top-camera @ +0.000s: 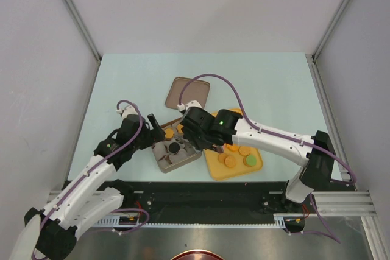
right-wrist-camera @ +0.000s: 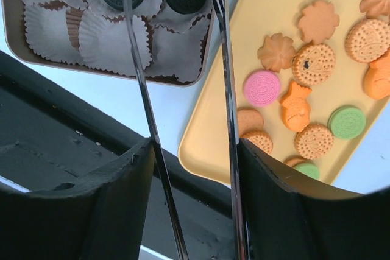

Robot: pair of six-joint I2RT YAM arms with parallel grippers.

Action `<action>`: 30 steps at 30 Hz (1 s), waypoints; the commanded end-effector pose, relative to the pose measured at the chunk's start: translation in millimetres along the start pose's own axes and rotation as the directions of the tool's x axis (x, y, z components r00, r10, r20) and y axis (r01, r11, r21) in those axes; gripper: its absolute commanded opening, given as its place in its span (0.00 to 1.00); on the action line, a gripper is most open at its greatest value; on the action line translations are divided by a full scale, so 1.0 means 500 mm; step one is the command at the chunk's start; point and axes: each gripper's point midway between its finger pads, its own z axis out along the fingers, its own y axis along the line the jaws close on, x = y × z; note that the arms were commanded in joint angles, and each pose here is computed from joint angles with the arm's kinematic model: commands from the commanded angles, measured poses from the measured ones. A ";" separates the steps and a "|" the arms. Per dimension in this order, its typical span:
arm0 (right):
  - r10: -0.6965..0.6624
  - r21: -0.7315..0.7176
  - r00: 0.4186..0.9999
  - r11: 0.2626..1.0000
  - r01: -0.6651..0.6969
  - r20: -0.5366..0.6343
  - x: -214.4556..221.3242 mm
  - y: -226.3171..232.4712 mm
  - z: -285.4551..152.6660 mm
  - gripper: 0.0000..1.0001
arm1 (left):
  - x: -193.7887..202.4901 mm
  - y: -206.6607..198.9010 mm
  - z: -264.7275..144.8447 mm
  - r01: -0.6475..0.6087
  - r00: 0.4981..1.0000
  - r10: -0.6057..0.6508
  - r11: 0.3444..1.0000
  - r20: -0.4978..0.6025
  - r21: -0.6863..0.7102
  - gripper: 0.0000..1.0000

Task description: Pack the cookies

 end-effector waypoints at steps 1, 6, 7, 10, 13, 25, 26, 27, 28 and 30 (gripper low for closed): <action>0.000 0.033 0.998 0.999 -0.003 0.064 -0.038 -0.006 -0.024 0.62 | -0.017 -0.012 -0.005 0.004 1.000 -0.005 1.000 0.027 0.025 1.00; 0.007 0.051 0.990 0.999 -0.015 0.140 -0.063 -0.010 -0.058 0.62 | -0.018 -0.009 -0.007 0.003 1.000 -0.004 1.000 0.031 0.023 1.00; 0.018 0.048 0.987 0.999 -0.026 0.158 -0.069 -0.011 -0.069 0.62 | -0.020 -0.010 -0.008 0.005 0.999 -0.006 1.000 0.034 0.024 1.00; 0.045 0.055 0.972 0.997 -0.059 0.232 -0.094 -0.031 -0.113 0.62 | -0.022 -0.012 -0.009 0.005 0.999 -0.006 1.000 0.034 0.024 1.00; 0.079 0.085 0.959 0.991 -0.106 0.273 -0.101 -0.077 -0.153 0.62 | -0.026 -0.016 -0.012 0.002 0.999 -0.003 1.000 0.033 0.027 1.00; 0.412 0.129 0.861 0.876 -0.464 0.297 -0.016 -0.374 -0.149 0.51 | -0.026 -0.034 -0.008 0.004 1.000 -0.006 0.998 0.020 0.061 1.00; 0.429 0.138 0.854 0.865 -0.482 0.294 -0.011 -0.393 -0.144 0.50 | -0.024 -0.035 -0.006 0.004 1.000 -0.005 0.998 0.016 0.063 1.00; 0.460 0.168 0.834 0.836 -0.522 0.304 -0.003 -0.436 -0.142 0.48 | -0.022 -0.036 -0.005 0.001 1.000 -0.002 0.998 0.013 0.067 1.00; 0.475 0.166 0.826 0.827 -0.537 0.305 -0.002 -0.449 -0.134 0.48 | -0.022 -0.041 -0.005 0.002 1.000 -0.003 0.997 0.010 0.078 1.00; 0.521 0.201 0.796 0.782 -0.589 0.307 0.008 -0.502 -0.122 0.47 | -0.020 -0.045 -0.005 0.001 1.000 -0.001 0.996 0.004 0.089 1.00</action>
